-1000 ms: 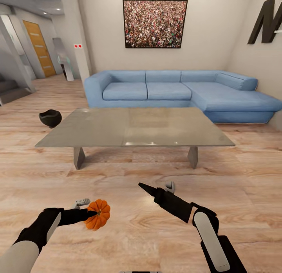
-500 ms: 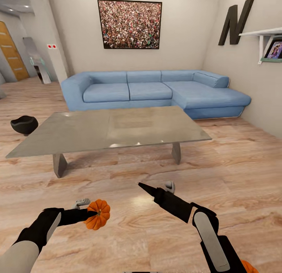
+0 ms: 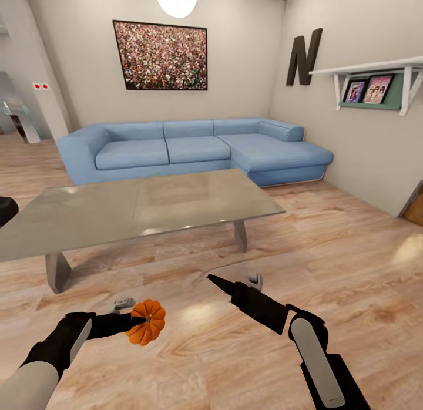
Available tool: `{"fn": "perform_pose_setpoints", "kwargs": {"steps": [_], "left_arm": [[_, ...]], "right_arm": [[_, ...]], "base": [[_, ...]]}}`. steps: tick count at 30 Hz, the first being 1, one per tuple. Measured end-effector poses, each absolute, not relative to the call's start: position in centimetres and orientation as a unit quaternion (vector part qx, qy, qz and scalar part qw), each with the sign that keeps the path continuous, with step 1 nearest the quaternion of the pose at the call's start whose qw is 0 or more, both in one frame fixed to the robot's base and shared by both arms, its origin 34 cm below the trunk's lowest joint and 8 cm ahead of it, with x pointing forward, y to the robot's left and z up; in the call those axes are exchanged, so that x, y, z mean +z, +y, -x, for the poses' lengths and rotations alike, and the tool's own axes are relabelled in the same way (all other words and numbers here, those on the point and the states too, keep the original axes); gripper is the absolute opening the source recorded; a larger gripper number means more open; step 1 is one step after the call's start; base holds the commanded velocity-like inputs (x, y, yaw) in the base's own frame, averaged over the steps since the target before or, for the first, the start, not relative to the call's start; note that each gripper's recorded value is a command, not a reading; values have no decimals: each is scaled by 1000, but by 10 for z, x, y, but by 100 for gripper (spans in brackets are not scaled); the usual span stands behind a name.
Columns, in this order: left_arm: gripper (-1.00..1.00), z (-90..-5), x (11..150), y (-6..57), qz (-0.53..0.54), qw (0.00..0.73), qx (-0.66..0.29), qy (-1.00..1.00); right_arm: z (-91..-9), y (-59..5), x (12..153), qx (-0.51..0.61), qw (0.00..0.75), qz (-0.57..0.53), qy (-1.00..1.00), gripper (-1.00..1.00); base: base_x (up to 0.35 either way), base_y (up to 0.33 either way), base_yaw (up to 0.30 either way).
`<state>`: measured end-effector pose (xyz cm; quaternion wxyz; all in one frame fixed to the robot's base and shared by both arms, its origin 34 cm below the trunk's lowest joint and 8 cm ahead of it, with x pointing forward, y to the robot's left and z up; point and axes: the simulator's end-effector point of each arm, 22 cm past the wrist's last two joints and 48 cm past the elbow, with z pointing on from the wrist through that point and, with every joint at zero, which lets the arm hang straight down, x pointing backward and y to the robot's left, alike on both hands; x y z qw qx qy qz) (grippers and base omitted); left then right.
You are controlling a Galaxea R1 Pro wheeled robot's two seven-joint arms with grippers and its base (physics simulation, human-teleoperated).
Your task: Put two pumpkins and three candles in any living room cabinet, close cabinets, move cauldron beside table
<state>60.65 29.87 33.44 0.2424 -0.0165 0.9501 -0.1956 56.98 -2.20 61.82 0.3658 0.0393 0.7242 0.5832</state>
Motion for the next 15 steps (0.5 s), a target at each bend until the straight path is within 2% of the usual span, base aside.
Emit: {"fn": "perform_pose_setpoints", "kwargs": {"steps": [11, 15], "left_arm": [[-100, -611, 358, 299, 15, 257, -197, 946], [-100, -613, 367, 298, 14, 263, -198, 944]], "right_arm": [[-564, -22, 641, 584, 382, -26, 715, 100], [-562, -23, 649, 584, 388, -22, 712, 100]], "base": [[-4, 0, -288], [-196, 0, -288]]}}
